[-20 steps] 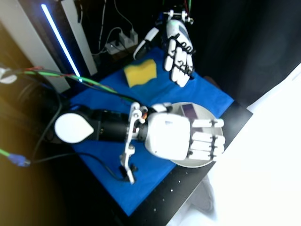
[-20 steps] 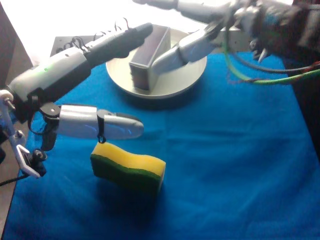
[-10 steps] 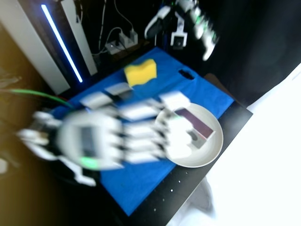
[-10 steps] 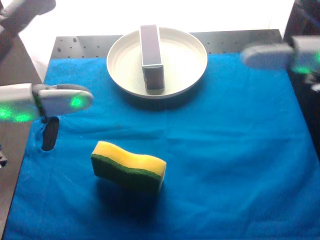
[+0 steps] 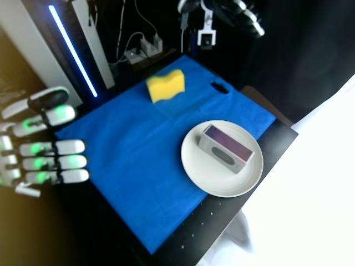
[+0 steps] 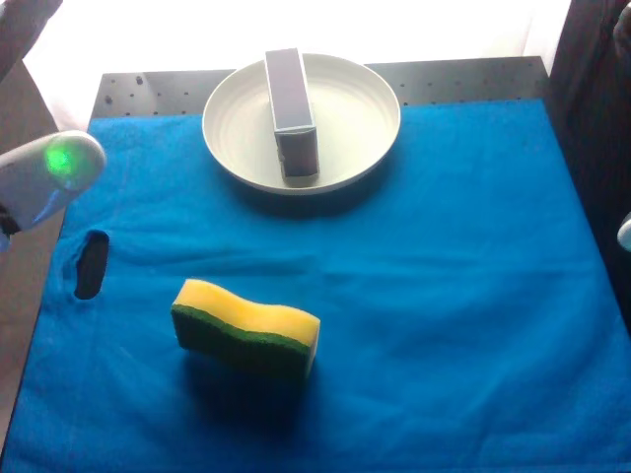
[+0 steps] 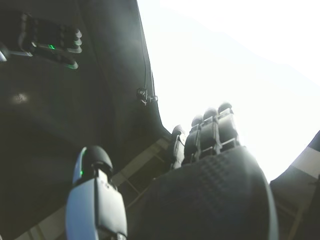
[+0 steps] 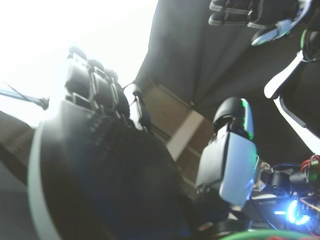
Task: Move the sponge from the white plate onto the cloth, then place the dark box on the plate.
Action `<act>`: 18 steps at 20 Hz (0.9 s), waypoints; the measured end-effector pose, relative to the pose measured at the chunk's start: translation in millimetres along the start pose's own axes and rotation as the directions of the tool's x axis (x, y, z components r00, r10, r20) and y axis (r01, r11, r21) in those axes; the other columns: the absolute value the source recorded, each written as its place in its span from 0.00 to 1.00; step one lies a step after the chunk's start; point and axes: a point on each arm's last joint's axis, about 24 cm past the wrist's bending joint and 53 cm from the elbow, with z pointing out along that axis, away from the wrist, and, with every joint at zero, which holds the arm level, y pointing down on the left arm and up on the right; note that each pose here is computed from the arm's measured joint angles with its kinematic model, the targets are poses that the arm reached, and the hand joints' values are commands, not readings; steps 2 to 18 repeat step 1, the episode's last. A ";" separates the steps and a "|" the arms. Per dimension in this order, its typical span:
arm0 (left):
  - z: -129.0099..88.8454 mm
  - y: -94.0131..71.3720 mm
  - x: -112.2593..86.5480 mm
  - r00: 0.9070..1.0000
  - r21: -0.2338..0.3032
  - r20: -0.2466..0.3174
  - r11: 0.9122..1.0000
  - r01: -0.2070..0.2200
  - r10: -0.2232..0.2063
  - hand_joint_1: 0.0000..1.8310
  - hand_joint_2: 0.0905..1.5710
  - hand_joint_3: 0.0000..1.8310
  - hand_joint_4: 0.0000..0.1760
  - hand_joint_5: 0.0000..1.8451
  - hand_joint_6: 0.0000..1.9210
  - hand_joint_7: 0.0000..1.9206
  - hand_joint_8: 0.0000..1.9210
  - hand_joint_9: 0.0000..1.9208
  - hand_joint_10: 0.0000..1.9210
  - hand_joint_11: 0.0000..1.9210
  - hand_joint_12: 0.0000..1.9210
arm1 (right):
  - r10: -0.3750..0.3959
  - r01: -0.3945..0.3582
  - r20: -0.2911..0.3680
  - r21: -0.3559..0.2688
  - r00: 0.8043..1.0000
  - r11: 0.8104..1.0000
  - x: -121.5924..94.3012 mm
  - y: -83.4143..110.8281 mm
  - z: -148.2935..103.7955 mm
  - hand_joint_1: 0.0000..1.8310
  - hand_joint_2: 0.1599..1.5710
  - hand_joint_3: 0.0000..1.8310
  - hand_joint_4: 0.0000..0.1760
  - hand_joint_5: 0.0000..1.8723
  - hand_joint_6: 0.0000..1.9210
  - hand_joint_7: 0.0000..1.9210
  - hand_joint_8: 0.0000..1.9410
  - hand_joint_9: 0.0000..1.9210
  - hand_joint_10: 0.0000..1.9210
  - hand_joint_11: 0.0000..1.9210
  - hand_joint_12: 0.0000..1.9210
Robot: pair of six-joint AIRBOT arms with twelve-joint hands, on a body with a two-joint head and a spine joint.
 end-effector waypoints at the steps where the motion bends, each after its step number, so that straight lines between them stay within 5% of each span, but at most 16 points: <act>1: 0.5 -0.3 -2.0 1.000 0.003 0.003 1.000 -0.008 0.008 0.09 0.65 0.01 0.59 0.00 0.00 0.00 0.00 0.00 0.00 0.02 0.01 | -0.004 0.004 0.010 -0.004 1.000 1.000 -3.3 1.6 0.2 0.34 0.55 0.01 1.00 0.00 0.00 0.00 0.00 0.00 0.00 0.00 0.00; 18: 0.5 -0.3 -2.0 1.000 0.003 0.003 1.000 -0.008 0.008 0.09 0.65 0.01 0.59 0.00 0.00 0.00 0.00 0.00 0.00 0.02 0.01 | -0.004 0.004 0.010 -0.004 1.000 1.000 -3.3 1.6 0.2 0.34 0.55 0.01 1.00 0.00 0.00 0.00 0.00 0.00 0.00 0.00 0.00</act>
